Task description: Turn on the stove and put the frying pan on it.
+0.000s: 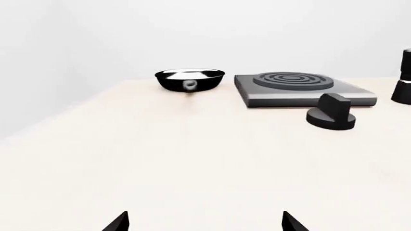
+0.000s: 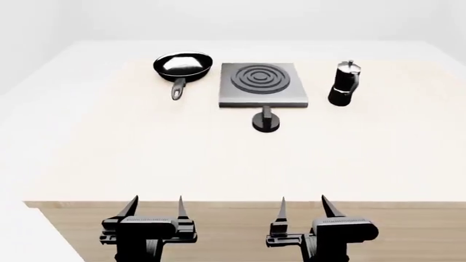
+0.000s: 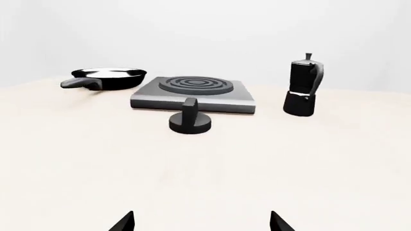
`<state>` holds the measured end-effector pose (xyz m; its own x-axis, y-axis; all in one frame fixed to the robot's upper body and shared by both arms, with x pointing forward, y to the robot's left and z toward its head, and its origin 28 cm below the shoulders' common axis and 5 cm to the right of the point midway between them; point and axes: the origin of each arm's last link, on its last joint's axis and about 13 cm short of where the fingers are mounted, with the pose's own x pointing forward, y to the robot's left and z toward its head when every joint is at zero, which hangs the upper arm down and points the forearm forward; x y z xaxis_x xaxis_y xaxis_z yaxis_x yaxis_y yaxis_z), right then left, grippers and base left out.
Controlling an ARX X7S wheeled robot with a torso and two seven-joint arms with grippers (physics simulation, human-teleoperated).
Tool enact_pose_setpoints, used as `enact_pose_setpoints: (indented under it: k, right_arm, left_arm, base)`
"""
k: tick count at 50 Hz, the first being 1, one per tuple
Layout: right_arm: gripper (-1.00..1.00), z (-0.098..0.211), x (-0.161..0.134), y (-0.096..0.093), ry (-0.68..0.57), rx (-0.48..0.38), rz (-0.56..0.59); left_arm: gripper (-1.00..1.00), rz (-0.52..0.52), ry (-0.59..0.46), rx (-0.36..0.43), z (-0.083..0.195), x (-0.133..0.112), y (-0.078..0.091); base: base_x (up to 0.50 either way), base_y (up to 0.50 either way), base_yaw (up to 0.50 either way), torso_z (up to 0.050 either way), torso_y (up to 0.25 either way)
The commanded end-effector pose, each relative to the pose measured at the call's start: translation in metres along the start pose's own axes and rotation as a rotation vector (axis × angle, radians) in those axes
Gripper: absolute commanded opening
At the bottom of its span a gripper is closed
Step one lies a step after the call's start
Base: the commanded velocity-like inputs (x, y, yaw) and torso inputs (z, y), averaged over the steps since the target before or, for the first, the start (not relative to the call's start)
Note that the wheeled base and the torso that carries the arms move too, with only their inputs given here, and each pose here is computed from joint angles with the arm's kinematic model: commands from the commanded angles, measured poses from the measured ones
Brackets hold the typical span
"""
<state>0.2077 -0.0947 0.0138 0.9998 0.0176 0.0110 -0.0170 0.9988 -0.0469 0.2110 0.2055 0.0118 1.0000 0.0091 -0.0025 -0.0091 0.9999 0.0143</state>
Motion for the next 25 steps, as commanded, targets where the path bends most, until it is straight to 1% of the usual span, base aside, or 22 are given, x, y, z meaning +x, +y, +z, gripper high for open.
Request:
enact_pose_setpoints:
  k: [1, 15, 20, 25]
  right_arm:
    - [1.00, 0.0015, -0.0007, 0.0001, -0.012, -0.008, 0.003]
    - [1.00, 0.0022, -0.0011, 0.0000, -0.020, -0.007, 0.000]
    - [1.00, 0.0022, -0.0009, -0.0002, -0.020, -0.002, 0.000]
    - [1.00, 0.0018, -0.0007, -0.0005, -0.018, -0.003, -0.004]
  left_arm:
    - [1.00, -0.003, -0.001, 0.003, 0.0001, -0.0003, -0.0003]
    - [1.00, -0.004, -0.002, 0.001, 0.0004, -0.0005, -0.0002]
    - [1.00, -0.005, -0.001, 0.001, 0.0002, -0.0002, -0.0003]
    - [1.00, -0.005, -0.001, 0.001, 0.0001, -0.0004, -0.0004]
  base:
    - [0.05, 0.50, 0.00, 0.000, 0.000]
    - [0.07, 0.50, 0.00, 0.000, 0.000]
    - [0.21, 0.50, 0.00, 0.000, 0.000]
    - [0.34, 0.49, 0.00, 0.000, 0.000]
